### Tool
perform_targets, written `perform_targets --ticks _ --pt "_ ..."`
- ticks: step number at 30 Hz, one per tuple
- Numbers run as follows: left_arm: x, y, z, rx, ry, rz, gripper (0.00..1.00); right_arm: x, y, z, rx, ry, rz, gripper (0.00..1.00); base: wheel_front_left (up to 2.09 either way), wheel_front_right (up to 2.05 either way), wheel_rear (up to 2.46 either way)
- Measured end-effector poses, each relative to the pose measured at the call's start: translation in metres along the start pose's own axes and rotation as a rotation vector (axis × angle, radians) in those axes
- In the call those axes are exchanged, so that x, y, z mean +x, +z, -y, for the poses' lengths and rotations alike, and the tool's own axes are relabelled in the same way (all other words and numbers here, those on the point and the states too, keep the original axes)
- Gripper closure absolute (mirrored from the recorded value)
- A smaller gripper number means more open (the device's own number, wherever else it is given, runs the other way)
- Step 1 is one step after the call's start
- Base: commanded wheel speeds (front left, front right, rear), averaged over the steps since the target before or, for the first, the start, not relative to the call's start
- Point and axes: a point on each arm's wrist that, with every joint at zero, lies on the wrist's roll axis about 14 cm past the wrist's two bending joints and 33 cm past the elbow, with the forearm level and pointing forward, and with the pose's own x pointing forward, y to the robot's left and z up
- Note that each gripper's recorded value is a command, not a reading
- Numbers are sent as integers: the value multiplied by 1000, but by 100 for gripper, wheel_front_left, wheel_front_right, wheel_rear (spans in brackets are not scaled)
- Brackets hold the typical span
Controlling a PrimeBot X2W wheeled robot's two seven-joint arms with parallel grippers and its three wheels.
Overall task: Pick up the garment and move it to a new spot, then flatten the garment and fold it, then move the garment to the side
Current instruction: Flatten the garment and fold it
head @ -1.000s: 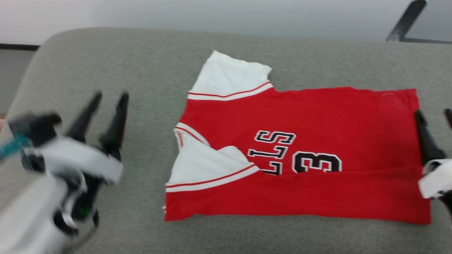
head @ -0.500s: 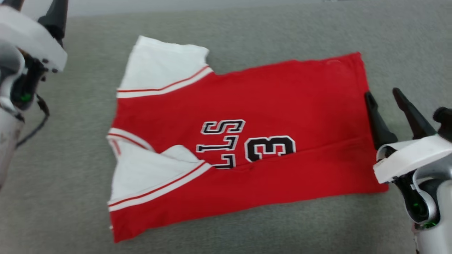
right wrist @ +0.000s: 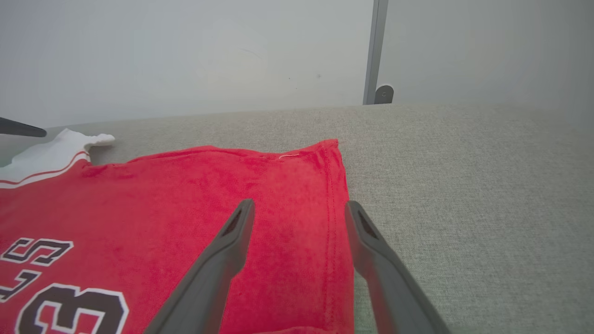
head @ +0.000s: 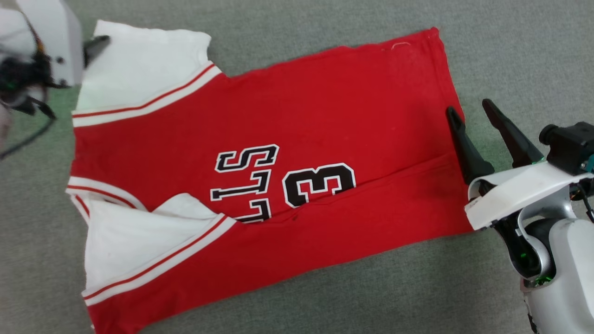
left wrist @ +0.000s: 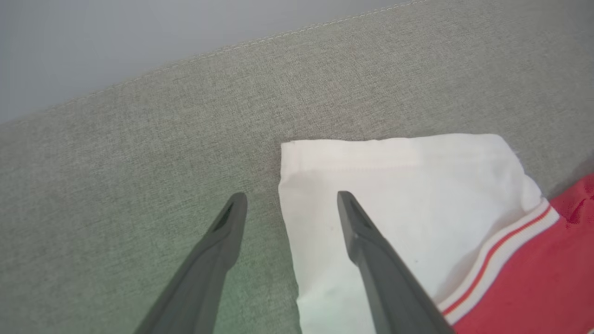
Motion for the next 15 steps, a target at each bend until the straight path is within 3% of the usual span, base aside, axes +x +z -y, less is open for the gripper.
perform_targets --ticks 12,13,14,15 --pt "32 -14 8 -17 -55 -138 0 2 -19 14 -9 -29 -52 0 0 0 0" --pt "33 -14 10 -20 -64 -141 17 2 -20 15 -10 -31 -56 0 0 0 0" --pt "34 -14 13 -24 -75 -141 65 2 -21 16 -11 -32 -60 0 0 0 0" --pt "33 -14 15 -33 -86 -140 89 2 -21 16 -13 -31 -61 0 0 0 0"
